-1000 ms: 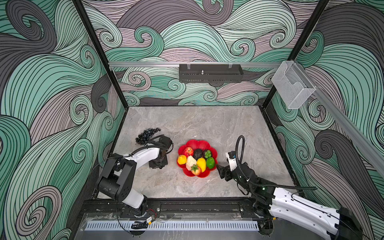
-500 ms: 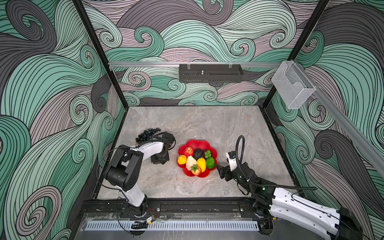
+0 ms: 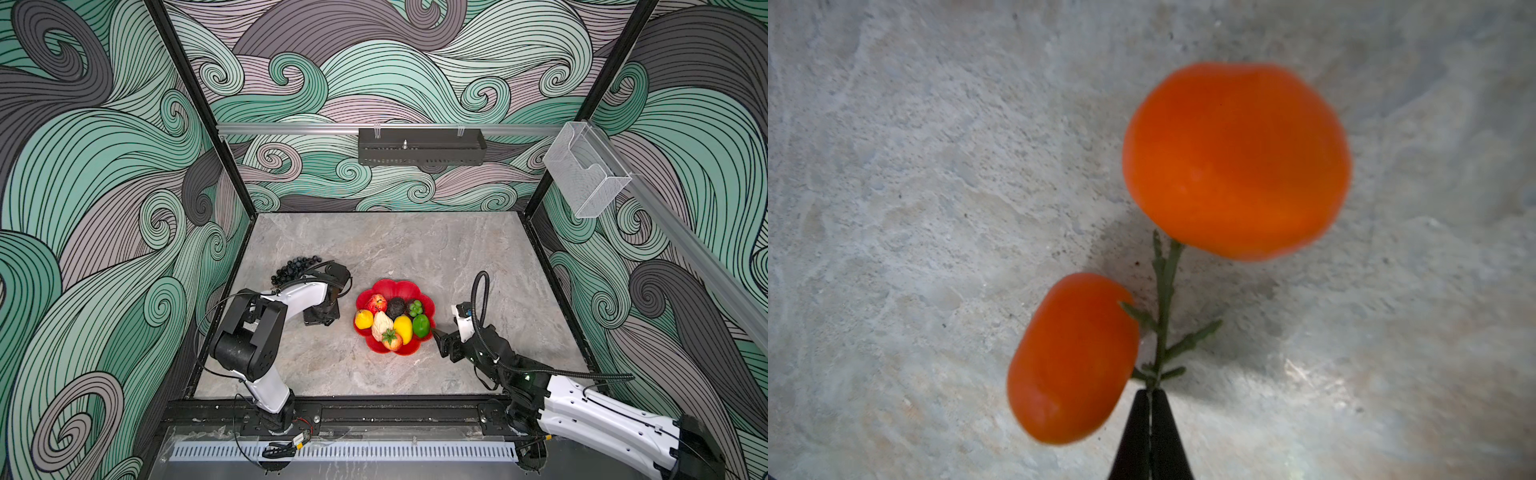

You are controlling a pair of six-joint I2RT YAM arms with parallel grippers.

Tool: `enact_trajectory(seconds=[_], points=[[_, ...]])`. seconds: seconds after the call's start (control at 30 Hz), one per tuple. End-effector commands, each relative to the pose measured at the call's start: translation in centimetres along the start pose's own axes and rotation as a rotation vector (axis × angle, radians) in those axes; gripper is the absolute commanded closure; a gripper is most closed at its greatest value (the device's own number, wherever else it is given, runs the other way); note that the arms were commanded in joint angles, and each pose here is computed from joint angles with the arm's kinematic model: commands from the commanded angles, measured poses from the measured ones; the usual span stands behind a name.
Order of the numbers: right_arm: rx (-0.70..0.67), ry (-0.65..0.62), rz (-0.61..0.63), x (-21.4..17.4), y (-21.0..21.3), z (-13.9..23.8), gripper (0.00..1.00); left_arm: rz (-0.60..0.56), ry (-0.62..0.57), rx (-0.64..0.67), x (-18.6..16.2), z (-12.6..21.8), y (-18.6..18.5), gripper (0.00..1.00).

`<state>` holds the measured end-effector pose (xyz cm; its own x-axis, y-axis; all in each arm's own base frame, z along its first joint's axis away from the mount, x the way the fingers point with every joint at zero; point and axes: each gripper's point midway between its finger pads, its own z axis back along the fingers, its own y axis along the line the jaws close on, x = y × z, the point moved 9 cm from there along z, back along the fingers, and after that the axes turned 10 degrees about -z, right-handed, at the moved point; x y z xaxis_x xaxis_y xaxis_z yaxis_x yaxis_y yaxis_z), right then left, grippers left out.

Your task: Place and organize the fake fruits in the fruit bowl

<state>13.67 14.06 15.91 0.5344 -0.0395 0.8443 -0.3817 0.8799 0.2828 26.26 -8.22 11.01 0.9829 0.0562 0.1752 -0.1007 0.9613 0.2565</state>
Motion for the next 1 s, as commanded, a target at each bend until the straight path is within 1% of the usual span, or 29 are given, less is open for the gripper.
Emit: enact_trajectory(seconds=[0.0,0.23,0.33,0.37,0.43,0.47,0.6,0.7,0.77,0.8,0.83,0.97], points=[[0.004,-0.017,-0.013,0.2,0.0,0.0,0.19,0.042,-0.060,-0.053,0.6,1.7,0.2,1.00],[0.005,-0.015,-0.012,0.2,0.0,-0.1,0.19,0.074,-0.104,-0.119,0.3,3.2,0.5,1.00],[0.006,-0.016,-0.013,0.2,0.0,-0.1,0.19,0.062,-0.098,-0.083,0.2,3.2,0.9,1.00],[0.007,-0.018,-0.014,0.3,0.1,-0.1,0.19,0.050,-0.087,-0.055,0.2,3.0,0.9,0.98],[0.012,-0.017,-0.014,0.3,0.1,-0.1,0.18,0.021,-0.067,-0.021,0.3,2.5,0.9,0.86],[0.011,-0.015,-0.015,0.2,0.1,-0.1,0.18,0.009,-0.057,-0.015,0.4,2.3,0.7,0.83],[0.011,-0.011,-0.012,0.2,0.1,-0.2,0.18,-0.005,-0.037,0.007,1.2,1.5,0.1,0.79],[0.010,-0.010,-0.012,0.2,0.1,-0.2,0.18,0.022,-0.067,-0.002,2.0,1.8,0.2,0.77],[0.011,-0.011,-0.012,0.2,0.1,-0.1,0.18,0.038,-0.094,-0.012,2.3,2.1,0.4,0.73],[0.010,-0.009,-0.012,0.2,0.1,-0.1,0.18,0.048,-0.101,-0.010,2.6,2.2,0.6,0.69],[0.009,-0.013,-0.012,0.2,0.1,-0.1,0.18,0.060,-0.098,-0.010,2.9,2.0,0.9,0.67],[0.011,-0.017,-0.013,0.3,0.1,0.0,0.18,0.110,-0.059,-0.039,3.7,0.8,1.9,0.65]])
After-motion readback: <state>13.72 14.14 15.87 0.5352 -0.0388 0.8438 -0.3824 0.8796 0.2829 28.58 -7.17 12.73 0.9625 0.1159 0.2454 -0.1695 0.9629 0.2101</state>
